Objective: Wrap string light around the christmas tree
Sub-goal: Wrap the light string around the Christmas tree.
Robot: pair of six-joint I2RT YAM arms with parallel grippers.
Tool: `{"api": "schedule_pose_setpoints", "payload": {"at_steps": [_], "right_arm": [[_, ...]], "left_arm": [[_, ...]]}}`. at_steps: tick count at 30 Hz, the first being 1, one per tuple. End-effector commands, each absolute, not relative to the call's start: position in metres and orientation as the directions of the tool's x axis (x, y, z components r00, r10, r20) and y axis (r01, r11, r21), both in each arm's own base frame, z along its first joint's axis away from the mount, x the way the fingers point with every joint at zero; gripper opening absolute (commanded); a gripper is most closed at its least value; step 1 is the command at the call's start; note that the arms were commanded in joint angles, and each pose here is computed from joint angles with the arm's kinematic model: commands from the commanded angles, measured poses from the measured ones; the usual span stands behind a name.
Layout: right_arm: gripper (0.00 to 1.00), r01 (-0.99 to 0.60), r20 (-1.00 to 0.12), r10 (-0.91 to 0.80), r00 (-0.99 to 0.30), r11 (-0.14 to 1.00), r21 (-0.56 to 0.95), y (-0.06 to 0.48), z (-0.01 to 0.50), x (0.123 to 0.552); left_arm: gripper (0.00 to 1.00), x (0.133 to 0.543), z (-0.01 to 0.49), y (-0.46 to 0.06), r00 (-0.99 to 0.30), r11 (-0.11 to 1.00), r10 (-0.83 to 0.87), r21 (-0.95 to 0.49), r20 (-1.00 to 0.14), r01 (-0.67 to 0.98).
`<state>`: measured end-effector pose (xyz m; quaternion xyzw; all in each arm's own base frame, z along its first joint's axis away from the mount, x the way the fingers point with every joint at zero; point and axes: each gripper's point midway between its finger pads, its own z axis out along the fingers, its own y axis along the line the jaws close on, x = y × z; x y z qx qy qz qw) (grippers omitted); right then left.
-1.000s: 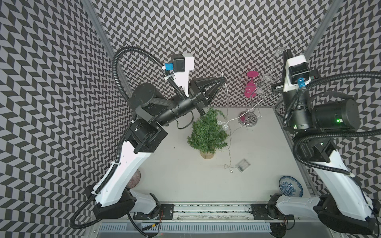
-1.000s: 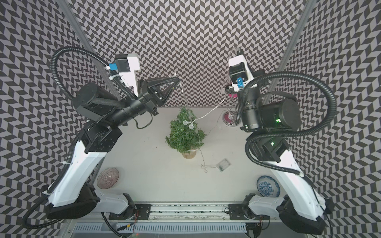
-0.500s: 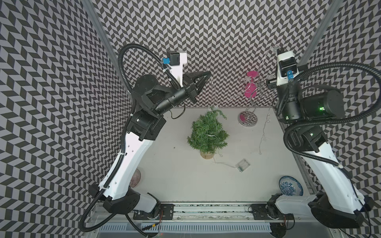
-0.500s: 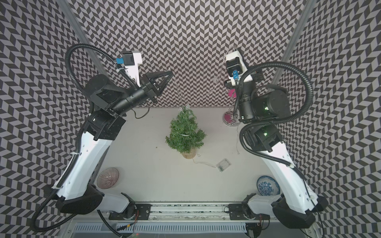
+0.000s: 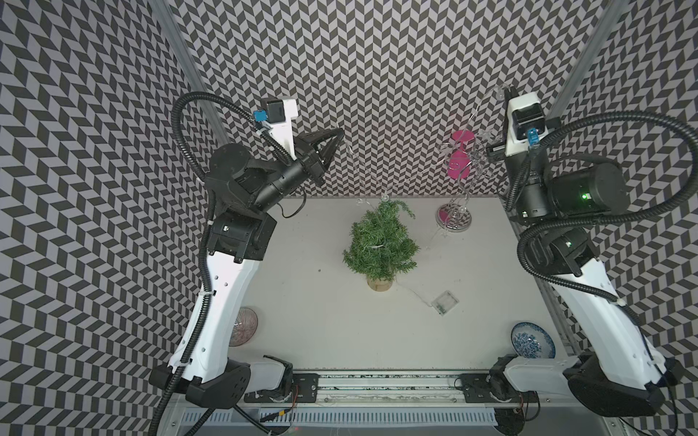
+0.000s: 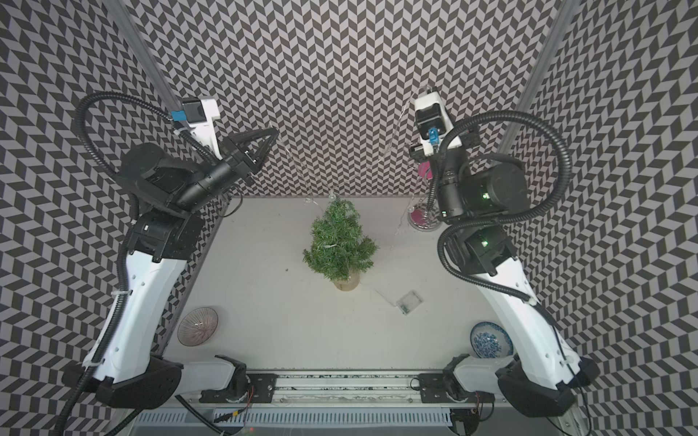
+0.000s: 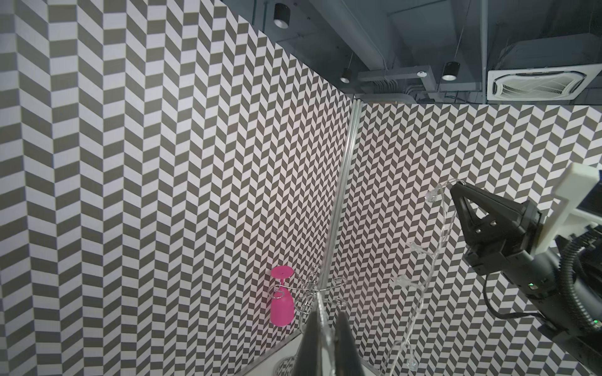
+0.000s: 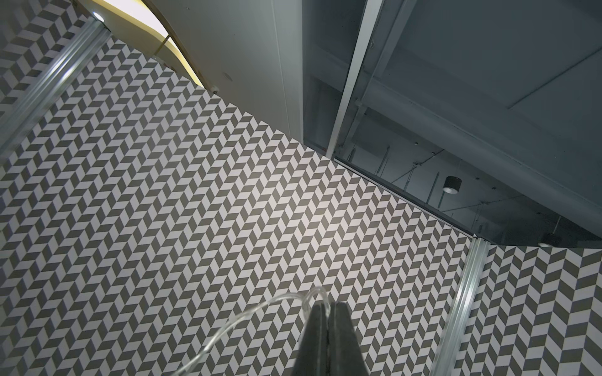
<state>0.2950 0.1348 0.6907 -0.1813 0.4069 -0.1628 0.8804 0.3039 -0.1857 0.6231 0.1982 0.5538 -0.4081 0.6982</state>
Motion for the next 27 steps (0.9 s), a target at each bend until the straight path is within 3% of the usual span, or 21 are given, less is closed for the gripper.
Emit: {"api": "schedule_pose_setpoints", "payload": {"at_steps": [1, 5, 11, 15, 22, 27], "right_arm": [[0.00, 0.134, -0.641, -0.403, 0.654, 0.895, -0.427, 0.135, 0.698, 0.289], [0.00, 0.145, -0.638, -0.399, 0.659, 0.899, -0.412, 0.131, 0.699, 0.287], [0.00, 0.147, -0.636, -0.400, 0.660, 0.899, -0.412, 0.133, 0.698, 0.290], [0.00, 0.144, -0.639, -0.400, 0.656, 0.898, -0.415, 0.136, 0.695, 0.296], [0.00, 0.120, -0.646, -0.396, 0.653, 0.896, -0.427, 0.142, 0.692, 0.302], [0.00, 0.115, -0.645, -0.394, 0.655, 0.896, -0.430, 0.143, 0.692, 0.302]], "left_arm": [[0.00, 0.287, 0.634, -0.181, 0.067, 0.539, -0.391, -0.169, -0.918, 0.825], [0.00, 0.276, 0.631, -0.188, 0.027, 0.462, -0.426, -0.192, -0.904, 0.866], [0.00, 0.262, 0.636, -0.181, 0.070, 0.494, -0.426, -0.167, -0.902, 0.853], [0.00, 0.239, 0.650, -0.194, 0.063, 0.422, -0.444, -0.147, -0.894, 0.895], [0.00, 0.240, 0.647, -0.175, 0.128, 0.542, -0.407, -0.126, -0.905, 0.831], [0.00, 0.245, 0.639, -0.175, 0.108, 0.539, -0.400, -0.138, -0.910, 0.831]]}}
